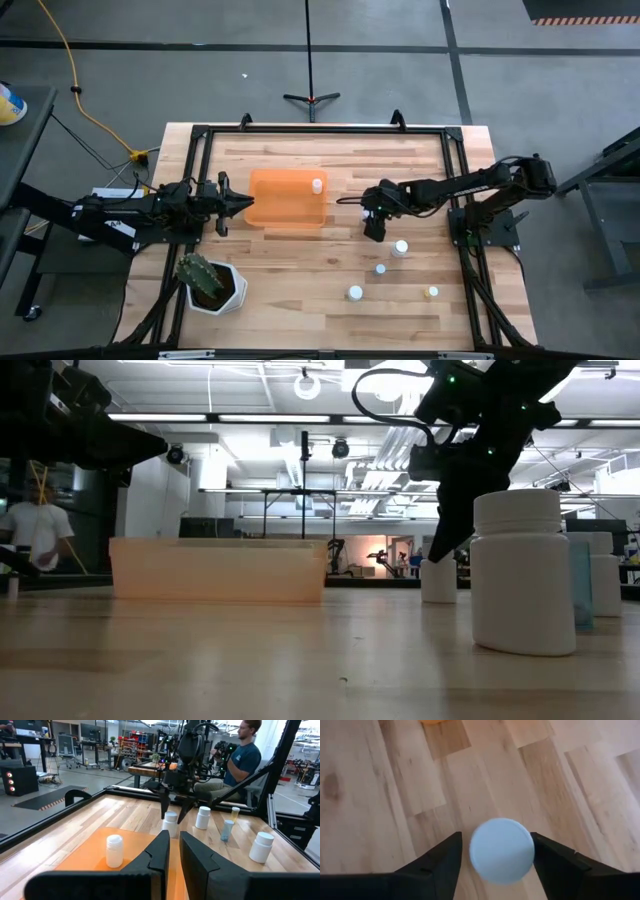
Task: Pick and place pill bottles into a basket
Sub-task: Put the top white pill bottle in the orange bin
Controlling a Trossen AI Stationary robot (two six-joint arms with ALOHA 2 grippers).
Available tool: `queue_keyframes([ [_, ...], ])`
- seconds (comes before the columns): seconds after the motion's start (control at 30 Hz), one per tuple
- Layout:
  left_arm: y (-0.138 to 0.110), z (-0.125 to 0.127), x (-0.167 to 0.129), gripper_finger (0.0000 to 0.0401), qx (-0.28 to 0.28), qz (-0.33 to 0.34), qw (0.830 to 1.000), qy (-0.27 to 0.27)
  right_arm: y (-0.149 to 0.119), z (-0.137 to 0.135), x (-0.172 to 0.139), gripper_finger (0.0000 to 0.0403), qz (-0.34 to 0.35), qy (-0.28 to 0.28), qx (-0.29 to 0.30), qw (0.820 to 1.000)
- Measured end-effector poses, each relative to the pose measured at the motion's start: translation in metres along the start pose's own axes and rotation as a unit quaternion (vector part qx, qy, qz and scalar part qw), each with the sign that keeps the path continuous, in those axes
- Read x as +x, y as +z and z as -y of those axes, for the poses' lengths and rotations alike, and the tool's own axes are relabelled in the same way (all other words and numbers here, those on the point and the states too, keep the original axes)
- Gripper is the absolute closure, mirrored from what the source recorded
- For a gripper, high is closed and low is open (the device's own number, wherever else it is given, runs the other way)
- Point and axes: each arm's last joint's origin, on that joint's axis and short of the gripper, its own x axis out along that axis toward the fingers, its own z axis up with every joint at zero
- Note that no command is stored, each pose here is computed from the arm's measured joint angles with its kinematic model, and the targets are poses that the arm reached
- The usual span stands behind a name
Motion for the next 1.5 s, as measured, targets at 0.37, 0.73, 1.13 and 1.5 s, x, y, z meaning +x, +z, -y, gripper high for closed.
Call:
queue_keyframes([
  [0.37,0.0,0.0,0.0,0.0322,0.0,0.0,1.0,0.0,0.001,0.0,0.0,0.0244,0.005,0.0,-0.003,1.0],
  [0.73,0.0,0.0,0.0,0.0322,0.0,0.0,1.0,0.0,0.044,-0.007,-0.02,0.0241,0.089,0.035,-0.02,0.995],
  [1.13,0.0,0.0,0.0,0.0322,0.0,0.0,1.0,0.0,0.106,-0.018,-0.044,0.0244,0.263,0.037,-0.104,0.958],
  [1.5,0.0,0.0,0.0,0.0322,0.0,0.0,1.0,0.0,0.139,-0.01,0.023,0.024,0.183,0.046,-0.142,0.972],
])
